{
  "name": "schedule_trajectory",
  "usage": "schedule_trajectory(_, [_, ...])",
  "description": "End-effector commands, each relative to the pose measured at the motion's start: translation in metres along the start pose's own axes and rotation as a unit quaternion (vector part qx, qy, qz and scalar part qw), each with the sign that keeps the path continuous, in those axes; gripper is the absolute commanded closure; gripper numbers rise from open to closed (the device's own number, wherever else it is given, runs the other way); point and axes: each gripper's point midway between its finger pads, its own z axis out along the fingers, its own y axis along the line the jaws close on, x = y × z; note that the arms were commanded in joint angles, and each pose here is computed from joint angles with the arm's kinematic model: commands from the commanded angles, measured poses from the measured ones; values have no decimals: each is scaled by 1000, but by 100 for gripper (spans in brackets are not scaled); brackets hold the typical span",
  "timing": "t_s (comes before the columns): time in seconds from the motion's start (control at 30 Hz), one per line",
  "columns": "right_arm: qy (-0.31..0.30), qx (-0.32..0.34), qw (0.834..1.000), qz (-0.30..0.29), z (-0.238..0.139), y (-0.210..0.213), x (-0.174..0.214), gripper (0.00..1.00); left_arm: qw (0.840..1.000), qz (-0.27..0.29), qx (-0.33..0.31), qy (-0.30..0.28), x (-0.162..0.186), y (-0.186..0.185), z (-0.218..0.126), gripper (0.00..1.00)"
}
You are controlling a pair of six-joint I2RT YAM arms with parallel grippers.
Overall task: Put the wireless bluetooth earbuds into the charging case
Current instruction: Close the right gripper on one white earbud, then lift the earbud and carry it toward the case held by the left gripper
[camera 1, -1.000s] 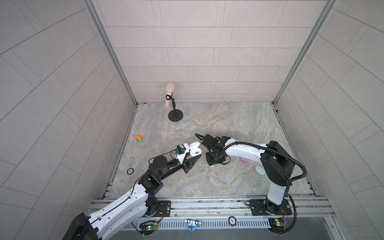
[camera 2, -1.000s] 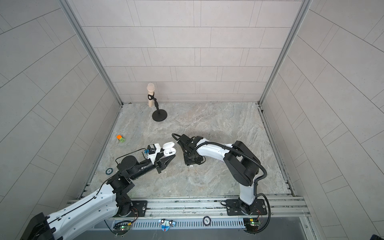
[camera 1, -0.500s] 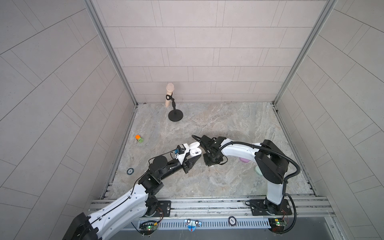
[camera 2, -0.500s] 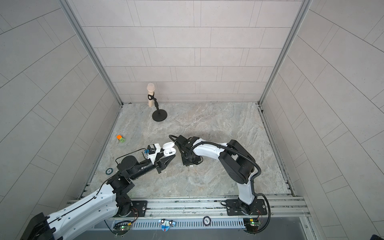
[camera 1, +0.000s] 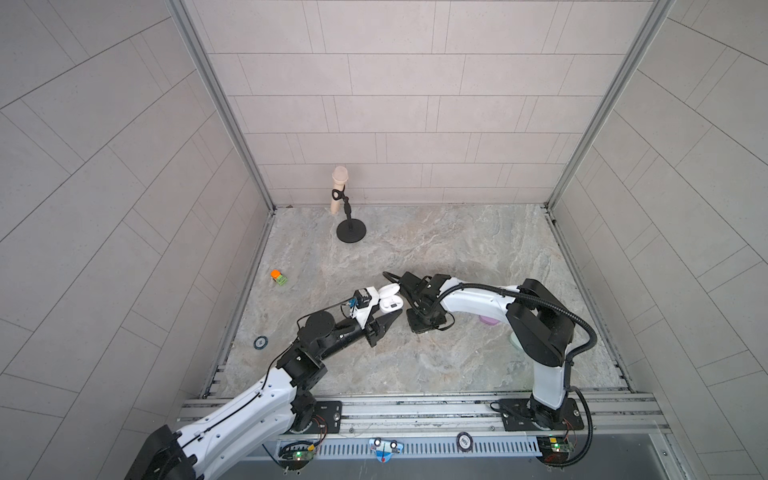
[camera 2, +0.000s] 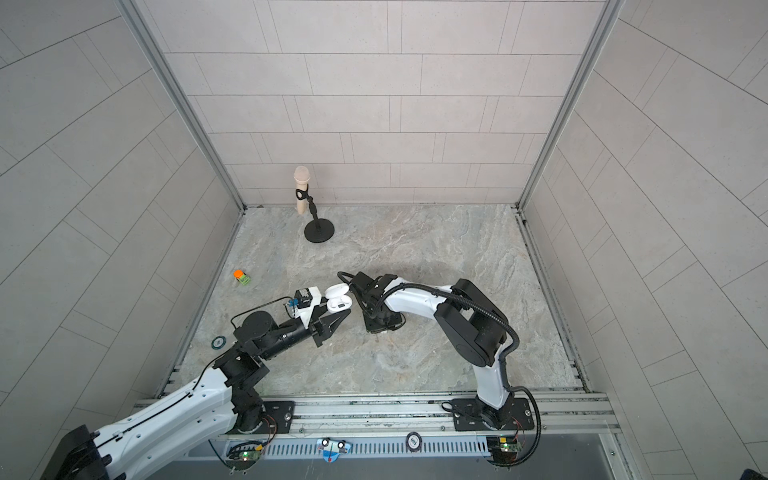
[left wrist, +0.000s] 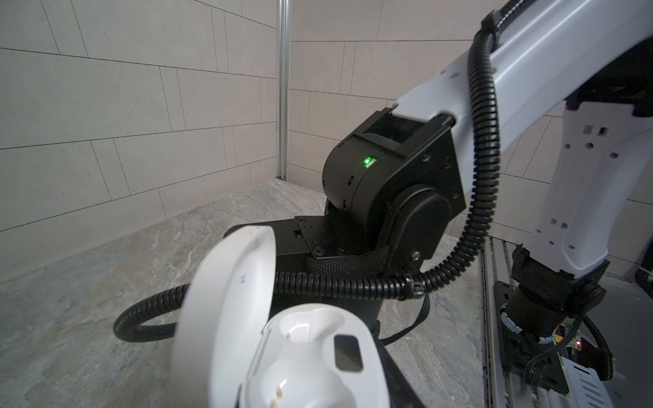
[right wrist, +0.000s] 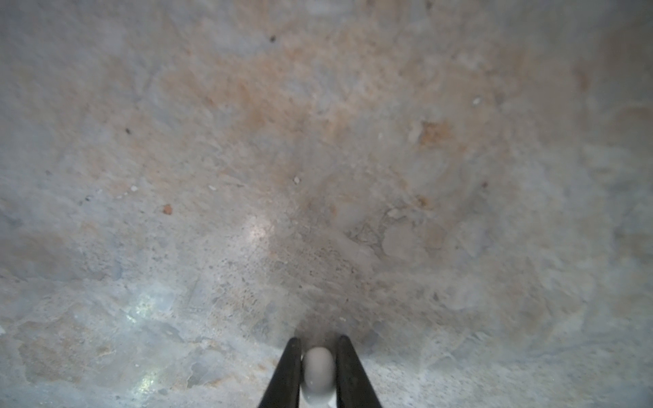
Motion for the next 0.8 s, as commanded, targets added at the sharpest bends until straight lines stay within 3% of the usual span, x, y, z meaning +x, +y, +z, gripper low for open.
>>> schedule_trajectory(0.0, [15,28,999,-1,6,-8,8,82,1000,2,-2,-11,-4,1,-2,78])
schedule_trajectory(0.47, [-37,-7,999,39,-51,-33,0,85,1000,3,13,-9,-7,-4,1,78])
schedule_trajectory(0.77, [-98,-88,989,60,-119,-48,-5,85,999,-2,50,-10,-15,-13,12,77])
